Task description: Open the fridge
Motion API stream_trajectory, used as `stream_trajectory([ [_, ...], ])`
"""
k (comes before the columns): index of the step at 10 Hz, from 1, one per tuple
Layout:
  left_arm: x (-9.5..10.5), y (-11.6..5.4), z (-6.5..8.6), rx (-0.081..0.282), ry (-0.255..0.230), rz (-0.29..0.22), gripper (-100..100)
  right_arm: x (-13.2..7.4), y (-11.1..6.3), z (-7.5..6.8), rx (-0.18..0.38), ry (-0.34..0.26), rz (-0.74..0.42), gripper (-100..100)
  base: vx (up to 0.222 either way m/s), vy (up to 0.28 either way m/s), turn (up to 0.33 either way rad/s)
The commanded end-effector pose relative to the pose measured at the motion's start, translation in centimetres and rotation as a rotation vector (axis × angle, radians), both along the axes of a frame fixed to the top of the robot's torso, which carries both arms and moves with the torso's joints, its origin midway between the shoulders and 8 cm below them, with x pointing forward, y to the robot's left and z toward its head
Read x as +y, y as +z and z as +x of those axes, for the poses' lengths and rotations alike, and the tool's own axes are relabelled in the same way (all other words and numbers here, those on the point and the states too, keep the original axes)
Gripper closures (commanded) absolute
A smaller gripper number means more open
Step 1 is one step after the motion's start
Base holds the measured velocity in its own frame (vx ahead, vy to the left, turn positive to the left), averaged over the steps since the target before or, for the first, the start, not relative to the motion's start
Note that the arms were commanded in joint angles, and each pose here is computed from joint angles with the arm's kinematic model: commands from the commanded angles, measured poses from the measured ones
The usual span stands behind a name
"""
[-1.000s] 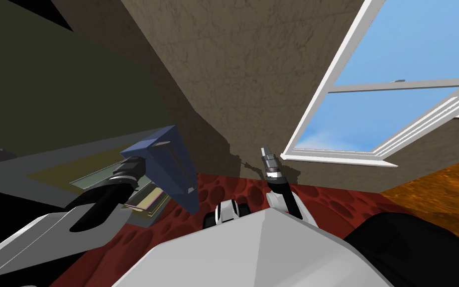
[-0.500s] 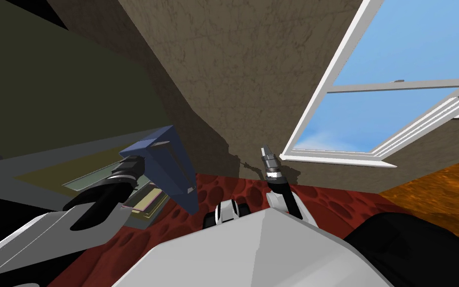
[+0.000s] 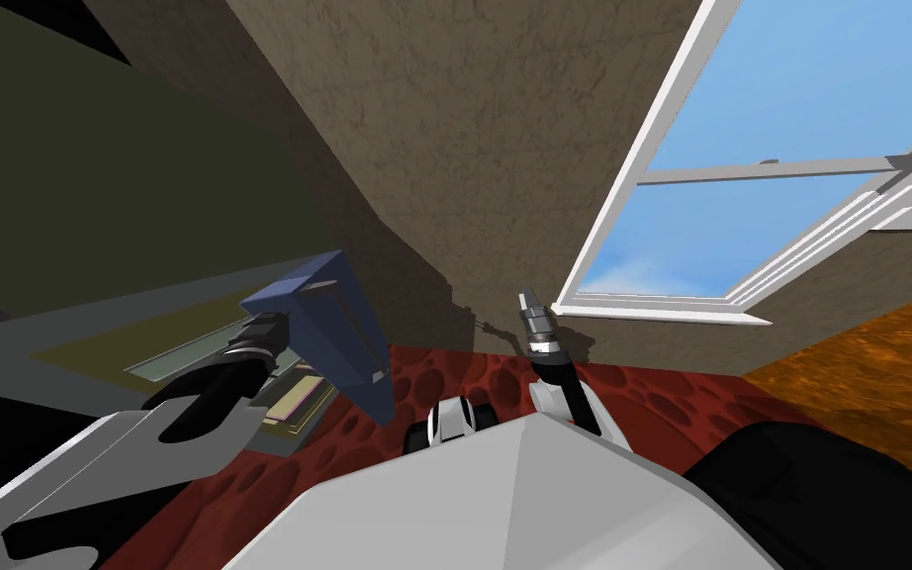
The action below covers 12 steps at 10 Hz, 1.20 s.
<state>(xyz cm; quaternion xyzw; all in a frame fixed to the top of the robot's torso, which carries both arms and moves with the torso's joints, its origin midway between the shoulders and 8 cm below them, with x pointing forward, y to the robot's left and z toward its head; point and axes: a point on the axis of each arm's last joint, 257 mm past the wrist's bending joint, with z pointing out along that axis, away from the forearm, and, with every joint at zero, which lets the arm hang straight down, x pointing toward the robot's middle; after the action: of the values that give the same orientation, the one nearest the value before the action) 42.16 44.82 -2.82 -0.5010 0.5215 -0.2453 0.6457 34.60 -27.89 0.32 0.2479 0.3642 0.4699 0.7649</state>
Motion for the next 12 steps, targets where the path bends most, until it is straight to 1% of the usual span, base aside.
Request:
stream_trajectory([
  [1,0.4,0.0,0.1,0.002,0.007,-0.003,-100,0.0,0.0,0.0,0.000,0.000,0.000,0,-0.029,0.001,0.020],
  [2,1.0,1.6,0.6,-0.030,0.015,0.010,100,0.0,0.0,0.0,0.000,0.000,0.000,0,0.005,0.006,-0.015],
  [3,-0.4,1.6,-0.1,-0.029,-0.010,0.017,100,0.0,0.0,0.0,0.000,0.000,0.000,0,0.049,0.006,0.083],
  [4,-1.1,1.6,-0.5,-0.029,-0.022,0.020,100,0.0,0.0,0.0,0.000,0.000,0.000,0,0.052,-0.014,0.154],
  [5,-0.8,1.6,-0.3,-0.029,-0.015,0.018,100,0.0,0.0,0.0,0.000,0.000,0.000,0,0.009,-0.018,0.055],
  [6,-0.5,2.3,-0.4,-0.045,-0.003,0.030,-100,0.0,0.0,0.0,0.000,0.000,0.000,0,0.055,-0.101,0.021],
  [11,0.6,3.7,-0.6,-0.073,0.033,0.052,-100,0.0,0.0,0.0,0.000,0.000,0.000,0,0.087,-0.136,0.016],
  [12,0.0,2.0,-0.8,-0.034,0.025,0.031,-100,0.0,0.0,0.0,0.000,0.000,0.000,0,0.019,-0.073,0.039],
])
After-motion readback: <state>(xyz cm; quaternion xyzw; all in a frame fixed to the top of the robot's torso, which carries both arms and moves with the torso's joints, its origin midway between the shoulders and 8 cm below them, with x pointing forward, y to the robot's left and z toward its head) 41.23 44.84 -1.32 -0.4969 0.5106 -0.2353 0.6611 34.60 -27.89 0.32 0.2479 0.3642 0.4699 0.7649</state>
